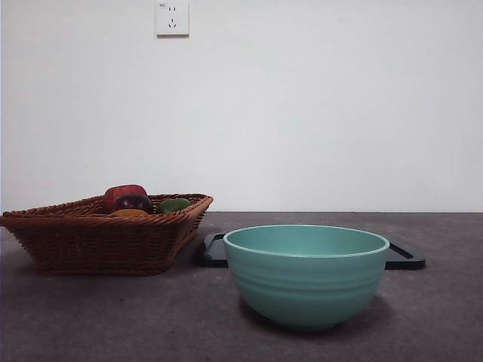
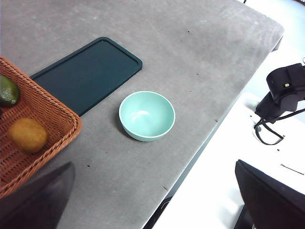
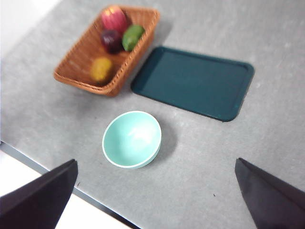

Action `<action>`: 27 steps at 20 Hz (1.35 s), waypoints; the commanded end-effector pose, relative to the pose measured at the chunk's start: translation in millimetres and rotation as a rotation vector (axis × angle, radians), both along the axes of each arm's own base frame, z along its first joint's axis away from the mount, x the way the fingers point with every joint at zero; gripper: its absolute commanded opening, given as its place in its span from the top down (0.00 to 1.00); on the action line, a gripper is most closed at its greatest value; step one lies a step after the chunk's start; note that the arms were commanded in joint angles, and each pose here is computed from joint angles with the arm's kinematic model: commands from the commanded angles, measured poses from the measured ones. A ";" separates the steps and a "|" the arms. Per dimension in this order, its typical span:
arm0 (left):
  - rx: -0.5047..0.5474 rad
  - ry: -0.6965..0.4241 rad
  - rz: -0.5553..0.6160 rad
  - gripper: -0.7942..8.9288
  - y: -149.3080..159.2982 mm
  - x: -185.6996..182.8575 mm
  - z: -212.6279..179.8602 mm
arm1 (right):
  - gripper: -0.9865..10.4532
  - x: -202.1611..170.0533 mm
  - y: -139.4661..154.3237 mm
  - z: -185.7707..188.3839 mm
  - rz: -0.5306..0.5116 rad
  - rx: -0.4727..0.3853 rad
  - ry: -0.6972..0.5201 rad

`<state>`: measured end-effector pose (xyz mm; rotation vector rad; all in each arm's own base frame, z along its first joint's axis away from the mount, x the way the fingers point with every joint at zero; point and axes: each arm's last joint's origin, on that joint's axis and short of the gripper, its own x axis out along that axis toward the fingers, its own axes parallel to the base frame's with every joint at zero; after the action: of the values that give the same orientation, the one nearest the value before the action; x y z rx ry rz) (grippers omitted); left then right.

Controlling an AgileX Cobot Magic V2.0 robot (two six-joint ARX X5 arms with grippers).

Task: Pick up the wifruite, put it on the bowl, pick up the plate, put it on desk

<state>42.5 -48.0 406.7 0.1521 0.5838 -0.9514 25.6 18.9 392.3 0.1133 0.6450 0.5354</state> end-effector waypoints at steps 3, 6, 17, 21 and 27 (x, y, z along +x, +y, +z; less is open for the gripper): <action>-0.008 -0.019 -0.018 0.31 -0.7 -0.3 3.3 | 0.39 -21.0 -13.8 -0.7 0.015 0.011 -0.029; -0.008 -0.019 -0.018 0.31 -0.7 -0.3 3.3 | 0.39 -27.6 -18.3 -3.6 0.015 0.006 -0.024; -0.015 -0.027 -0.018 0.42 -1.2 0.2 4.2 | 0.43 -28.9 -19.0 -3.7 0.018 0.011 -0.028; -0.017 -0.030 -0.018 0.90 -1.3 0.4 4.5 | 0.91 -28.7 -19.2 -3.6 0.010 0.008 -0.031; -0.018 -0.029 -0.018 0.90 -1.3 0.4 4.5 | 0.91 -28.7 -19.1 -3.3 0.011 0.010 -0.033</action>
<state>43.0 -48.5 407.7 0.1540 0.5684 -0.9543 -0.9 1.2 385.2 0.1165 0.6309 0.5391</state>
